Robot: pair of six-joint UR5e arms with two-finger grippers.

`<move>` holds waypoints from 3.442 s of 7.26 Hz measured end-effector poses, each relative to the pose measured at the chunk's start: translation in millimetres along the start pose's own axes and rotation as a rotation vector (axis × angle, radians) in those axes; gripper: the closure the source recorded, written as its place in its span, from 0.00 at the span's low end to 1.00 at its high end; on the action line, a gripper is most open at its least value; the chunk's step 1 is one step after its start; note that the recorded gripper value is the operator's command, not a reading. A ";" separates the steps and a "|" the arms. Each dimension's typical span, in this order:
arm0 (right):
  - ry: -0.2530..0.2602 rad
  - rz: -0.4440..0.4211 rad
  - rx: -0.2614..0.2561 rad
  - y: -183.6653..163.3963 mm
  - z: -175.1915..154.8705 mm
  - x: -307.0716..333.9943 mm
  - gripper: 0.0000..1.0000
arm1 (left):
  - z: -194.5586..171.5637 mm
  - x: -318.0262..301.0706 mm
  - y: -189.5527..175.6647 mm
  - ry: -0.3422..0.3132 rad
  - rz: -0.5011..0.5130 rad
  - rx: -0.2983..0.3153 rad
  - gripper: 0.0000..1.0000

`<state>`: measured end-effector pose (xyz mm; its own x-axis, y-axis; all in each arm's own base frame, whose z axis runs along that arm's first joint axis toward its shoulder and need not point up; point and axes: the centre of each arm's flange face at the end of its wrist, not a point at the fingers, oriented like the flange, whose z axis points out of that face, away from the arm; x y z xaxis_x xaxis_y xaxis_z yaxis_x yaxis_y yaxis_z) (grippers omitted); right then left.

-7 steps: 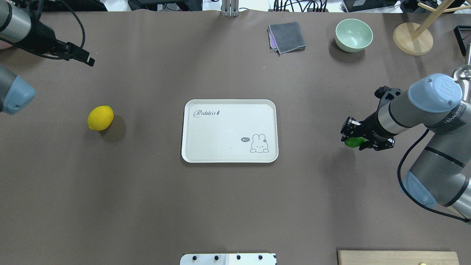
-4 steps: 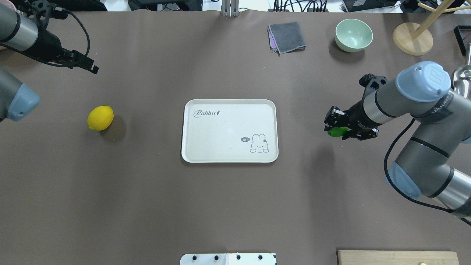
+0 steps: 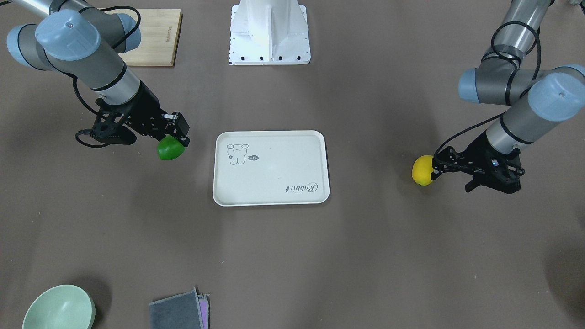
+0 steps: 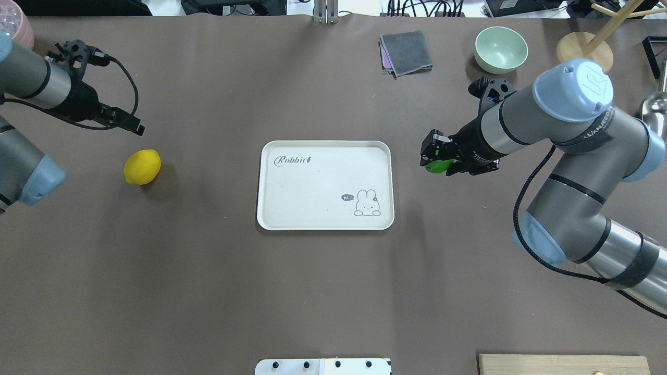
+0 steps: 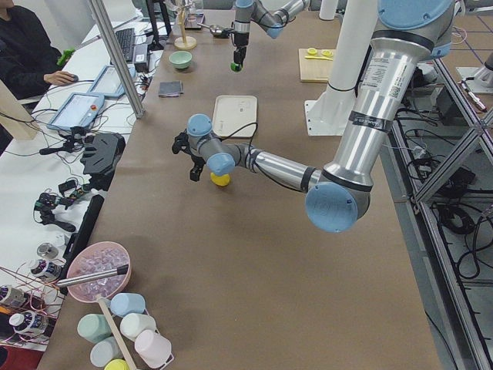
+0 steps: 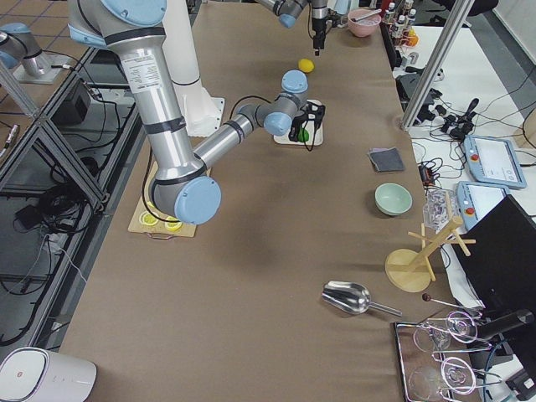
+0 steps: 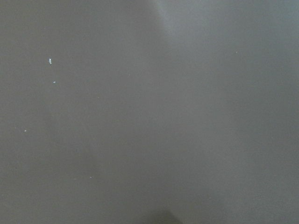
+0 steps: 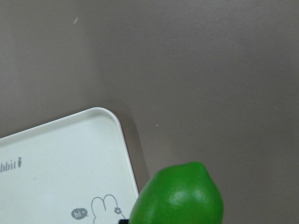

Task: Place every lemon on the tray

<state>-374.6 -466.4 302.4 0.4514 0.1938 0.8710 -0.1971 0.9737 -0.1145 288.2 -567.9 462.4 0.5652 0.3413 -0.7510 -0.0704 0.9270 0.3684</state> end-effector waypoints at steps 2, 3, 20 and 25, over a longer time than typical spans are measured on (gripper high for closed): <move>-0.019 -0.076 0.004 0.6 -4.9 -10.0 1.00 | 15.7 5.3 16.1 0.004 0.026 -0.008 0.02; -0.031 -0.104 0.007 0.4 -7.5 -18.0 1.00 | 22.2 8.2 22.9 0.004 0.040 -0.007 0.02; 0.026 -0.291 0.033 1.1 76.9 -81.3 1.00 | -9.4 166.6 -32.3 0.213 -0.145 0.037 1.00; 0.093 -0.308 -0.008 20.8 136.1 -88.4 0.43 | -7.6 234.3 -37.7 0.277 -0.202 0.023 1.00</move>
<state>-537.1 -479.6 288.0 0.5666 -0.1004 0.8179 -0.0318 0.9891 0.1435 417.1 -521.7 268.3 0.3214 0.1833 -0.9291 0.0406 0.9775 0.2069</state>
